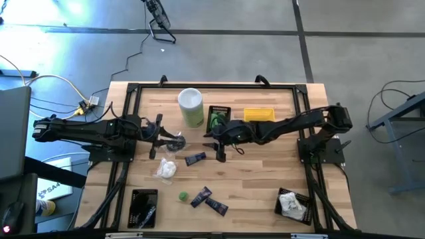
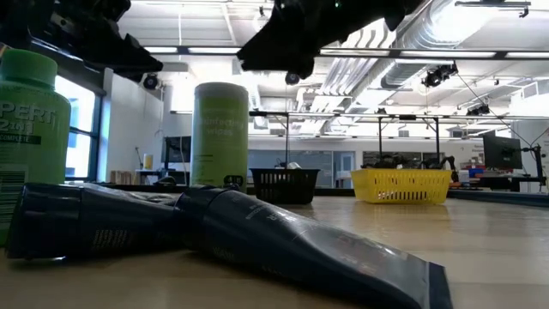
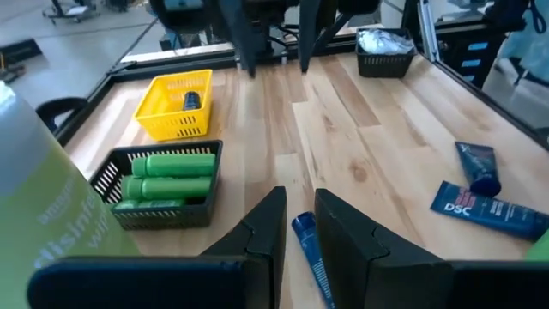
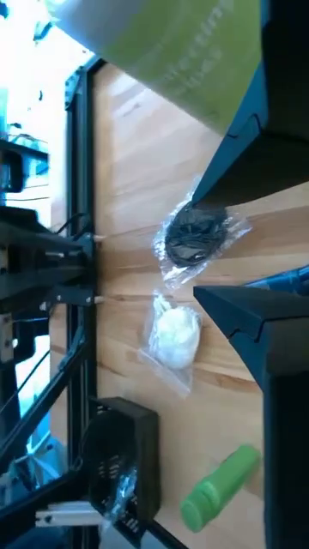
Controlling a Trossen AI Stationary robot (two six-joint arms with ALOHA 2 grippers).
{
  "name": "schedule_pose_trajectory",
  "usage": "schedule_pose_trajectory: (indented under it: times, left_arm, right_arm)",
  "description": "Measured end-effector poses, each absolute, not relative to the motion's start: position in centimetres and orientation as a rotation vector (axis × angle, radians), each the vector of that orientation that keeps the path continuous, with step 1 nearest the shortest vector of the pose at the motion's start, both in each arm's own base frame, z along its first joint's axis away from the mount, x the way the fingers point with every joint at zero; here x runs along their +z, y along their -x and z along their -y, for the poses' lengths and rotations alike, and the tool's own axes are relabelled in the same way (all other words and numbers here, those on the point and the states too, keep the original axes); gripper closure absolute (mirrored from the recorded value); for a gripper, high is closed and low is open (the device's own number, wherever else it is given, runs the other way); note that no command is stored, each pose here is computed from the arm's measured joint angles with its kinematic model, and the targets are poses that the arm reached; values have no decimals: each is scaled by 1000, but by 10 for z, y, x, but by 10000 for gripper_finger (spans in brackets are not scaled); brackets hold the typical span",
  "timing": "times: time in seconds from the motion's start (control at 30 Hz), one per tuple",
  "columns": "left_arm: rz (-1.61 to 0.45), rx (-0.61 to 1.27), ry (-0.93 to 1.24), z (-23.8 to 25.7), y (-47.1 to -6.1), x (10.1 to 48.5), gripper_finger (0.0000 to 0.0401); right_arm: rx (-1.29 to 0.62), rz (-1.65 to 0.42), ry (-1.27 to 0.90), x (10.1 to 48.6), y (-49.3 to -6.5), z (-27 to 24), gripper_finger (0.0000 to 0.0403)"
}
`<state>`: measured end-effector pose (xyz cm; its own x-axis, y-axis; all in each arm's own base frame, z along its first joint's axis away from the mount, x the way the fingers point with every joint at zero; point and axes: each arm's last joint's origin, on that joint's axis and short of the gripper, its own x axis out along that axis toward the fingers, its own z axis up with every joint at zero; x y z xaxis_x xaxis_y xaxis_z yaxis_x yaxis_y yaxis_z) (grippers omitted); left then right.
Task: Pick & Place Travel size toiletries
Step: Put the blue shave butter into the yellow bin
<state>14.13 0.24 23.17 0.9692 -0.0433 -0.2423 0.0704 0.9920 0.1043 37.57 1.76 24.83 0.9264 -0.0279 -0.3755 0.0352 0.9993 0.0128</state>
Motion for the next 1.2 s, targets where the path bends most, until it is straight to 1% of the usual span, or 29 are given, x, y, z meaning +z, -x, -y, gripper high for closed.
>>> schedule_pose_trajectory:
  times: [0.1, 0.27, 0.4, 0.53, 0.77, 0.9, 1.2]
  left_arm:
    - [-235, -58, -143, -3, -141, 232, 340]
    - [-195, -30, -180, -3, -142, 237, 340]
    - [-175, -20, -182, -4, -143, 239, 340]
    - [-134, -14, -183, -4, -143, 243, 340]
    - [-124, -10, -193, -4, -143, 244, 340]
    - [-124, -11, -208, -4, -143, 244, 340]
    - [-123, -12, -225, -4, -143, 244, 340]
  right_arm:
    - [-42, -393, -53, 241, -380, -18, 221]
    - [-34, -403, -49, 230, -386, -21, 162]
    - [-14, -428, -27, 217, -391, -28, 135]
    - [17, -487, 18, 191, -397, -37, 132]
    - [28, -553, 24, 152, -406, -43, 142]
    - [29, -545, 18, 137, -412, -44, 145]
    - [12, -598, 1, 109, -415, -40, 143]
